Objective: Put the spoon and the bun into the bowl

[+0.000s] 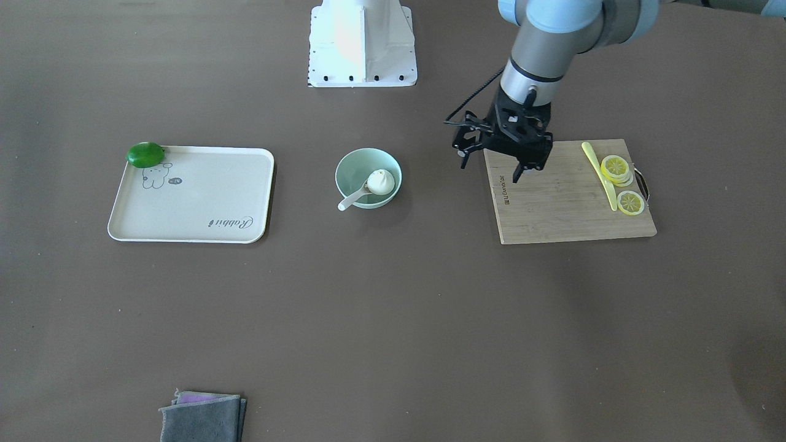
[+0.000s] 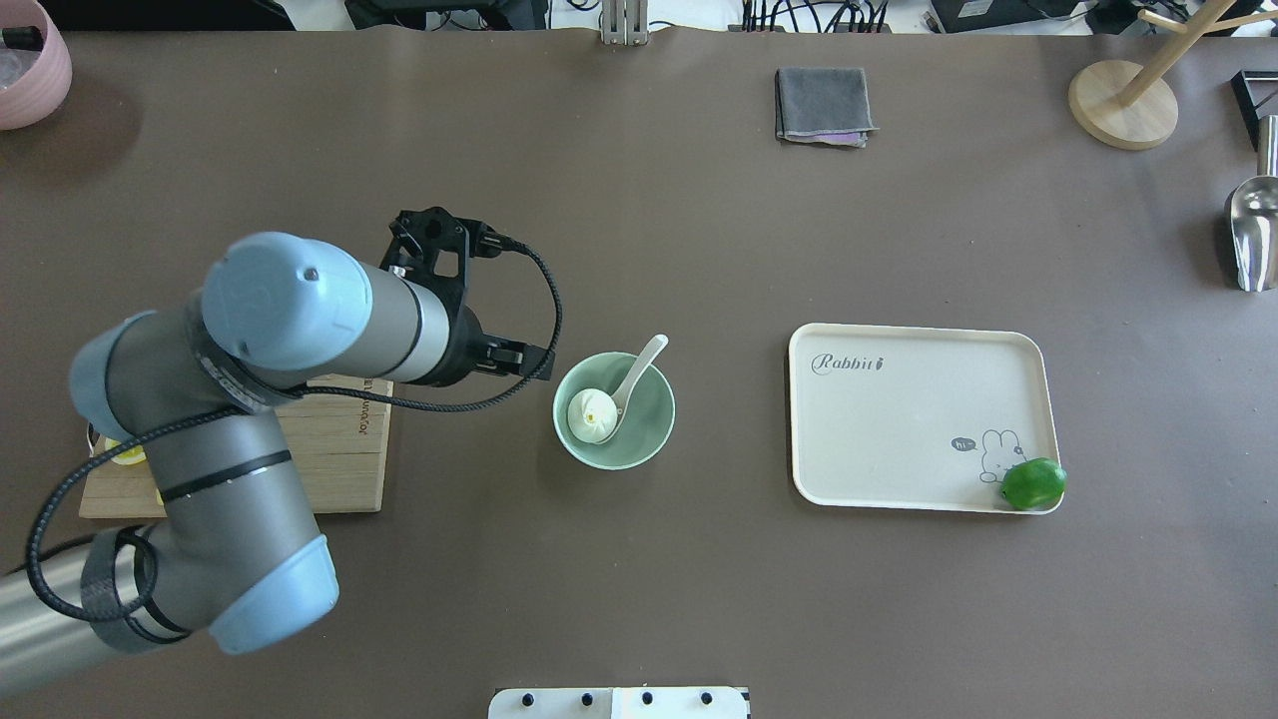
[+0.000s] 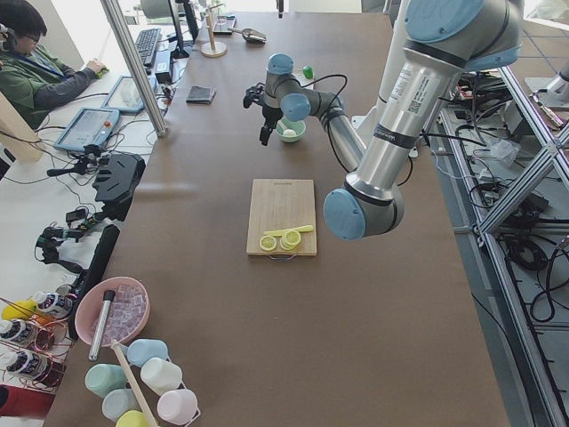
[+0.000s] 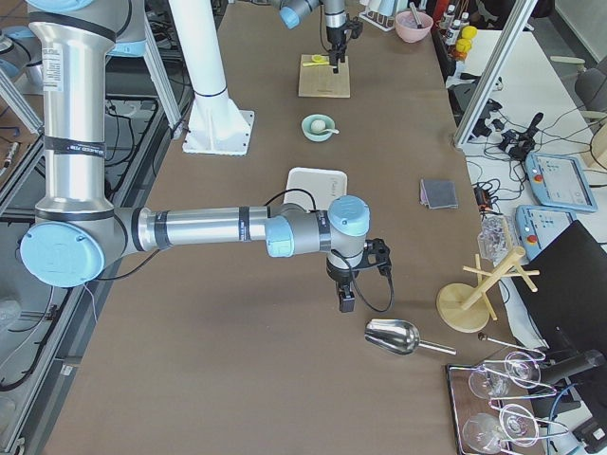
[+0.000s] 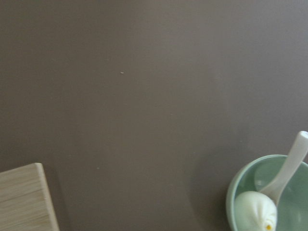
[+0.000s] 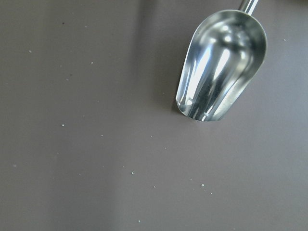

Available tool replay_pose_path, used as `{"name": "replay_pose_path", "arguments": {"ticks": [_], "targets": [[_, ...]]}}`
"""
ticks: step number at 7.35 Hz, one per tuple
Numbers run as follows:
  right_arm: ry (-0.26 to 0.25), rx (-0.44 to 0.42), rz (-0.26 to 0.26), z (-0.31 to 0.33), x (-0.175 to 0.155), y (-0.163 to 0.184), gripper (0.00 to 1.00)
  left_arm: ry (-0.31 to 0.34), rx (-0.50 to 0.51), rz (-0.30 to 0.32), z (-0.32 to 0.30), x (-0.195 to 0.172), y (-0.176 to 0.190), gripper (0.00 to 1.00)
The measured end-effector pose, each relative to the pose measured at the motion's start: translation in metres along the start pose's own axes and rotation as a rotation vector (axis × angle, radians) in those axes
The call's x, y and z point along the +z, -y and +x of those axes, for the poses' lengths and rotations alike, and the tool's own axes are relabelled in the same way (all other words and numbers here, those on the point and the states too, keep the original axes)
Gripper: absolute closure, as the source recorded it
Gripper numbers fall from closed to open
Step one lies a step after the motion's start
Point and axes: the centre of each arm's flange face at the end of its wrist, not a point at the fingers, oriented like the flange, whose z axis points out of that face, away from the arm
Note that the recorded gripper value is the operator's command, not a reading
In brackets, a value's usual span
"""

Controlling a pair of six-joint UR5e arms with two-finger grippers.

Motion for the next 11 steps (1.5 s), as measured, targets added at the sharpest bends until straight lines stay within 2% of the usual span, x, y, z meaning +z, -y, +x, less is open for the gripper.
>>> {"name": "replay_pose_path", "arguments": {"ticks": [2, 3, 5, 7, 9, 11], "targets": [[-0.008, 0.041, -0.021, 0.026, -0.011, -0.015, 0.0, 0.095, 0.134, -0.08, -0.149, -0.038, 0.003, 0.02], [-0.009, 0.049, -0.023, 0.03, -0.012, -0.018, 0.0, 0.122, 0.168, -0.107, -0.225, -0.06, -0.008, 0.02], [-0.008, 0.054, -0.029, 0.032, -0.011, -0.021, 0.0, 0.143, 0.142, -0.152, -0.352, -0.082, -0.058, 0.02], [-0.007, 0.054, -0.029, 0.033, -0.01, -0.021, 0.0, 0.148, 0.035, -0.232, -0.428, -0.064, -0.119, 0.02], [-0.006, 0.052, -0.028, 0.033, -0.009, -0.021, 0.0, 0.153, -0.074, -0.252, -0.476, -0.06, -0.15, 0.02], [-0.006, 0.051, -0.028, 0.032, -0.009, -0.021, 0.0, 0.16, -0.125, -0.248, -0.486, -0.065, -0.163, 0.02]]}}
